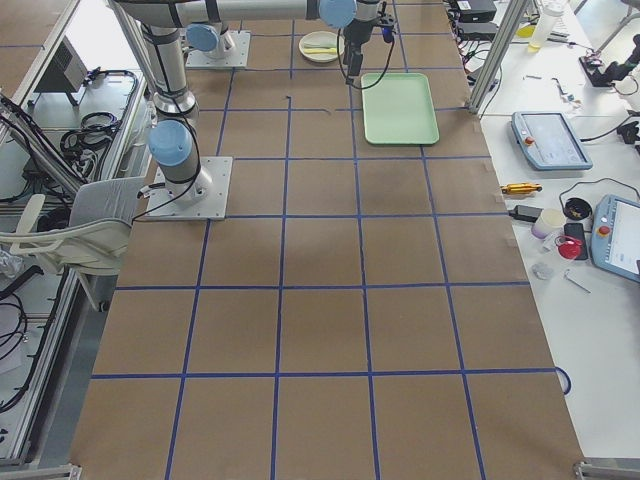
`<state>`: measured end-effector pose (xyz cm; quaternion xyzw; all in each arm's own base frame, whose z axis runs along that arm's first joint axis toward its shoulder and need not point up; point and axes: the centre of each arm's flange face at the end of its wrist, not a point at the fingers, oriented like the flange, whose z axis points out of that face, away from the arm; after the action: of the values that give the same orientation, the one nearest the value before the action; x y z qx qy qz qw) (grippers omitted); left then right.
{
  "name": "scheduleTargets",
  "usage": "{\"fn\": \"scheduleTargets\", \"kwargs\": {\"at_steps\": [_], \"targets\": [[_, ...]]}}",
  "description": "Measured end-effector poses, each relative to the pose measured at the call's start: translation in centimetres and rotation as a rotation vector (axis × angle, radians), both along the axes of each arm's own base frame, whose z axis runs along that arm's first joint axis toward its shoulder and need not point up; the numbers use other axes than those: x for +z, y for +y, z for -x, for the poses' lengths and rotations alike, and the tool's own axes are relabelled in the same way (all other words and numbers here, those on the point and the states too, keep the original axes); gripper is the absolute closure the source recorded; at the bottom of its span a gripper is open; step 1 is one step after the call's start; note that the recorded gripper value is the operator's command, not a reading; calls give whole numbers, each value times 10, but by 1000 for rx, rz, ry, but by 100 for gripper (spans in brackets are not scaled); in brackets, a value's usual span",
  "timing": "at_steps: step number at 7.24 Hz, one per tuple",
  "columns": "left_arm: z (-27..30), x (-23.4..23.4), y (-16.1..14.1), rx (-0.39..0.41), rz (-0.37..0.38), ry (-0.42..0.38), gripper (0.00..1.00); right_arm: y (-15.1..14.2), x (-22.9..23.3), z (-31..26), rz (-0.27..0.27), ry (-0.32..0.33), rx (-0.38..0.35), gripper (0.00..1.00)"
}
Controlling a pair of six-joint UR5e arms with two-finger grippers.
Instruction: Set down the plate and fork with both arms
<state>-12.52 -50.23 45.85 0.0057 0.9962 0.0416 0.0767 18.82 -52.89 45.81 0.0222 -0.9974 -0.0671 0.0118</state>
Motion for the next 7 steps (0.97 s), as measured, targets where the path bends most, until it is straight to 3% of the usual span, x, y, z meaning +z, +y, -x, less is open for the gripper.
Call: {"fn": "scheduleTargets", "kwargs": {"at_steps": [2, 4, 7], "targets": [[-4, 2, 0, -8, 2, -46, 0, 1, -5, 0, -10, 1, -1, 0], [9, 18, 9, 7, 23, 74, 0, 2, -7, 1, -16, 4, -2, 0], [14, 17, 14, 12, -2, 122, 0, 5, 2, 2, -1, 6, -3, 0]]}}
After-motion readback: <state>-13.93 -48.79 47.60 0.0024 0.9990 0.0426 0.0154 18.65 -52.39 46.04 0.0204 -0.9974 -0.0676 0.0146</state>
